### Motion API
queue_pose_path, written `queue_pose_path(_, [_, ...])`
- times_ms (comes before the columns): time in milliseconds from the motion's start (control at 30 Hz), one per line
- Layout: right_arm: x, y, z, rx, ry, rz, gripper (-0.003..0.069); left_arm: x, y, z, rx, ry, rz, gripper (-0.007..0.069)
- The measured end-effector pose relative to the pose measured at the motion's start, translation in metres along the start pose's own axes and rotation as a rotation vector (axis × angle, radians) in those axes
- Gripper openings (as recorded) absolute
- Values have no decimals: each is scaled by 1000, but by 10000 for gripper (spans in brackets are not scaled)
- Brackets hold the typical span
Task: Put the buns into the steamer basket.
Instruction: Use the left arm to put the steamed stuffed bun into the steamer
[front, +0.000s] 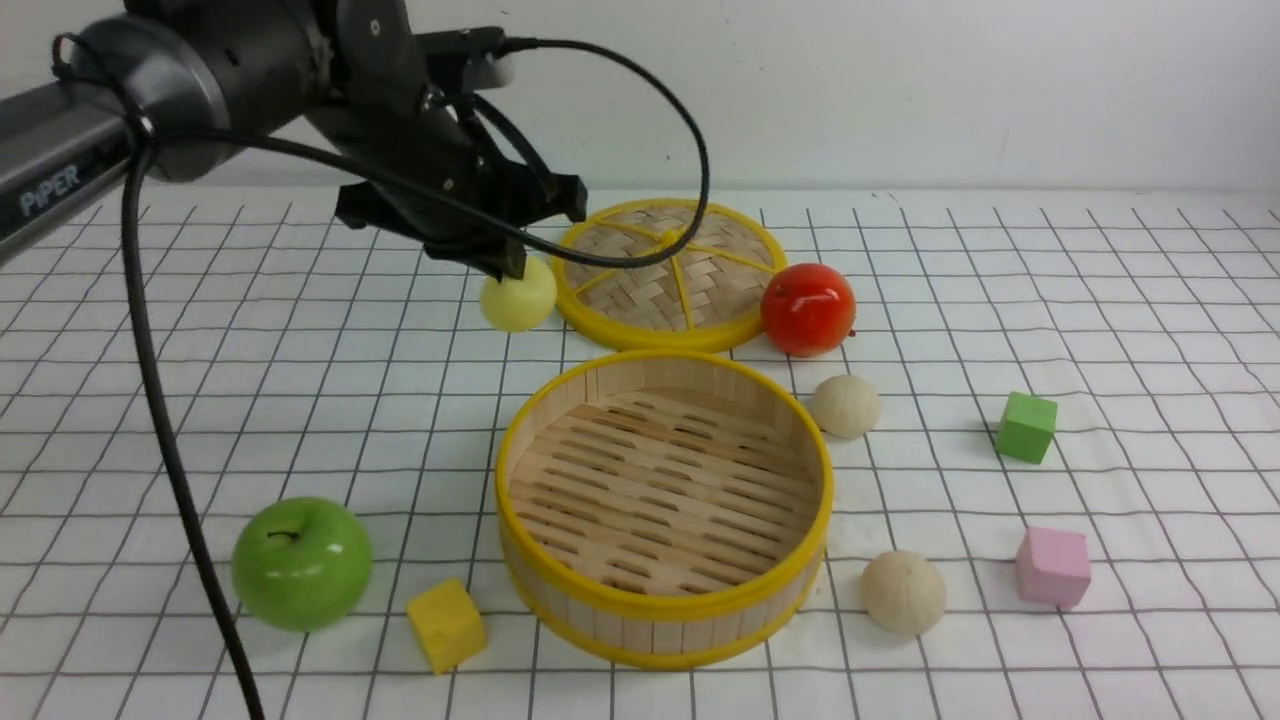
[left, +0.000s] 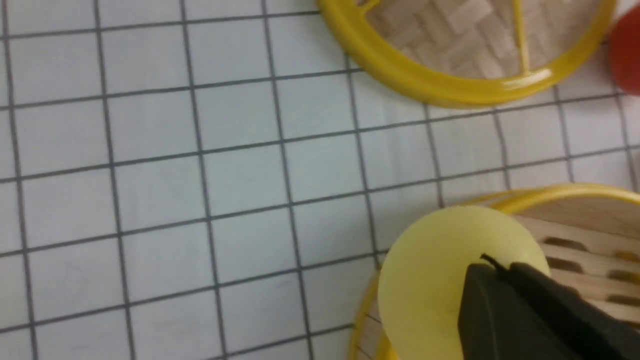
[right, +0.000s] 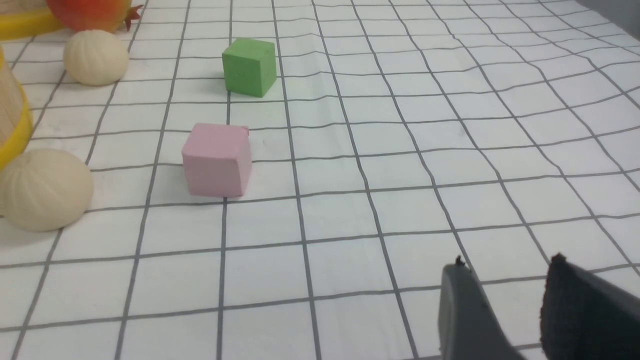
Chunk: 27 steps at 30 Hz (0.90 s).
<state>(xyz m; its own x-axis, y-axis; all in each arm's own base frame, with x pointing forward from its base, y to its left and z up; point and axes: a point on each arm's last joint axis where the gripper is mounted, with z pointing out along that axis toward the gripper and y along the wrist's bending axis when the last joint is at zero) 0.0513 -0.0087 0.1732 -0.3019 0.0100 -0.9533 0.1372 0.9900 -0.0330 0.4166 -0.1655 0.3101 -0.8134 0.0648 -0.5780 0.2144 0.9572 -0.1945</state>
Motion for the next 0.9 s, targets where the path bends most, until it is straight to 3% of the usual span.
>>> queue_pose_path(200, [0,0,0,0,0,-1,239,45,-36,29,43,99,65,-13])
queue_pose_path(600, [0,0,0,0,0,-1,239,61,-32,66,43,57,30,38])
queue_pose_path(767, [0,0,0,0,0,-1,239,64,-30,74,36,74,31,179])
queue_pose_path(867, [0,0,0,0,0,-1,239,63,-31,72,35,72,34,319])
queue_pose_path(900, [0,0,0,0,0,-1,239,63,-31,72,35,72,34,326])
